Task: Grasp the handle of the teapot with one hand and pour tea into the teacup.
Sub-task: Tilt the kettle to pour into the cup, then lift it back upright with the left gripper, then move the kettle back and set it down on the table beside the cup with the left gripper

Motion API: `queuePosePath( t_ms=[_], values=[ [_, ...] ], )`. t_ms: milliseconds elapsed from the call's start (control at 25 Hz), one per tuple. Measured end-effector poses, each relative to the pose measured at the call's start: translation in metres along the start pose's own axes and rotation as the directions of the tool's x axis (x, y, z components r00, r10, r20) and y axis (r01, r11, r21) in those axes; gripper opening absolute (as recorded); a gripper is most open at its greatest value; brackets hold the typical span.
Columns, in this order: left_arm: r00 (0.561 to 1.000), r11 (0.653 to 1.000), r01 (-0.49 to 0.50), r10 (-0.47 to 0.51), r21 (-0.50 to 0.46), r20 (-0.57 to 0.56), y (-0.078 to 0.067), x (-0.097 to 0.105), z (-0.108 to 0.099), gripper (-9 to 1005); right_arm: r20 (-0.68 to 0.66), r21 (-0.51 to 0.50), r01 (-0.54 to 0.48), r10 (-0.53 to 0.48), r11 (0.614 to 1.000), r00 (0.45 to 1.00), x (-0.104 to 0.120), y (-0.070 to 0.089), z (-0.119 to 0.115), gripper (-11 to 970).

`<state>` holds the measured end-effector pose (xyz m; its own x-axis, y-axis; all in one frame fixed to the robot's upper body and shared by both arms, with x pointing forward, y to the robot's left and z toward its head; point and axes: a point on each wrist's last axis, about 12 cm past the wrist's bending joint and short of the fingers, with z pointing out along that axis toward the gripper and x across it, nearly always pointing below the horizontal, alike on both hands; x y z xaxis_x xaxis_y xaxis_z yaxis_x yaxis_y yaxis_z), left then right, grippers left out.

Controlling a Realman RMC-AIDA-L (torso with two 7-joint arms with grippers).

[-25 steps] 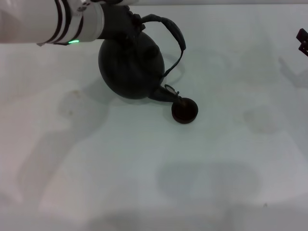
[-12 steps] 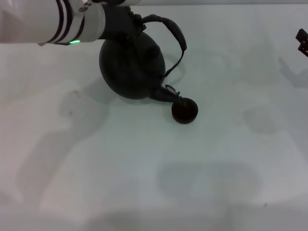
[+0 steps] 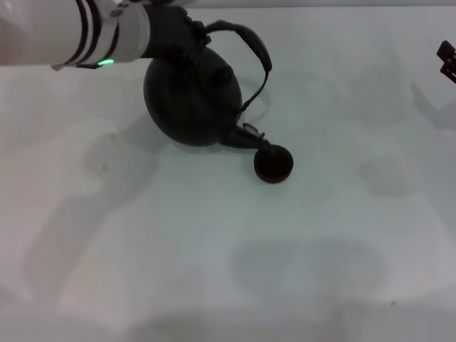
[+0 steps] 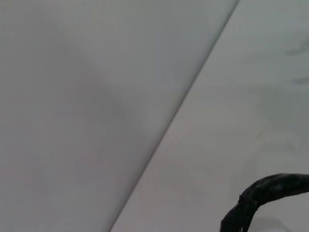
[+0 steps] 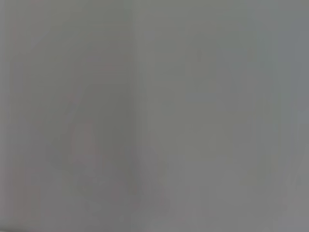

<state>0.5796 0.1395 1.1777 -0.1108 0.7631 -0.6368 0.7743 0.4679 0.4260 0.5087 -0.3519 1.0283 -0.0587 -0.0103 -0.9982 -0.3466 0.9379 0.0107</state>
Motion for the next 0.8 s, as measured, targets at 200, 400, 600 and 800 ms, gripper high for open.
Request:
queuePosePath(
  t_ms=[200,400,600,800],
  values=[
    [0.995,0.996,0.084,-0.084,-0.010,0.062,0.010,0.003,-0.006,136,-0.004,0.002,0.000,0.000,1.000,1.000,0.000,0.000,0.001,874],
    [0.975,0.982,0.187,-0.188,0.015,0.121,0.019,0.013,-0.015,136,-0.006,0.005,0.003,-0.003,1.000,1.000,0.000,-0.001,0.001,874],
    [0.942,0.958,0.282,-0.286,0.049,0.175,0.019,0.034,-0.026,135,-0.012,0.005,0.008,-0.008,1.000,1.000,0.000,-0.002,0.002,874],
    [0.900,0.931,0.358,-0.364,0.071,0.239,0.016,0.065,-0.039,136,-0.026,-0.003,0.016,-0.016,1.000,1.000,0.000,-0.001,0.005,874]
  ],
)
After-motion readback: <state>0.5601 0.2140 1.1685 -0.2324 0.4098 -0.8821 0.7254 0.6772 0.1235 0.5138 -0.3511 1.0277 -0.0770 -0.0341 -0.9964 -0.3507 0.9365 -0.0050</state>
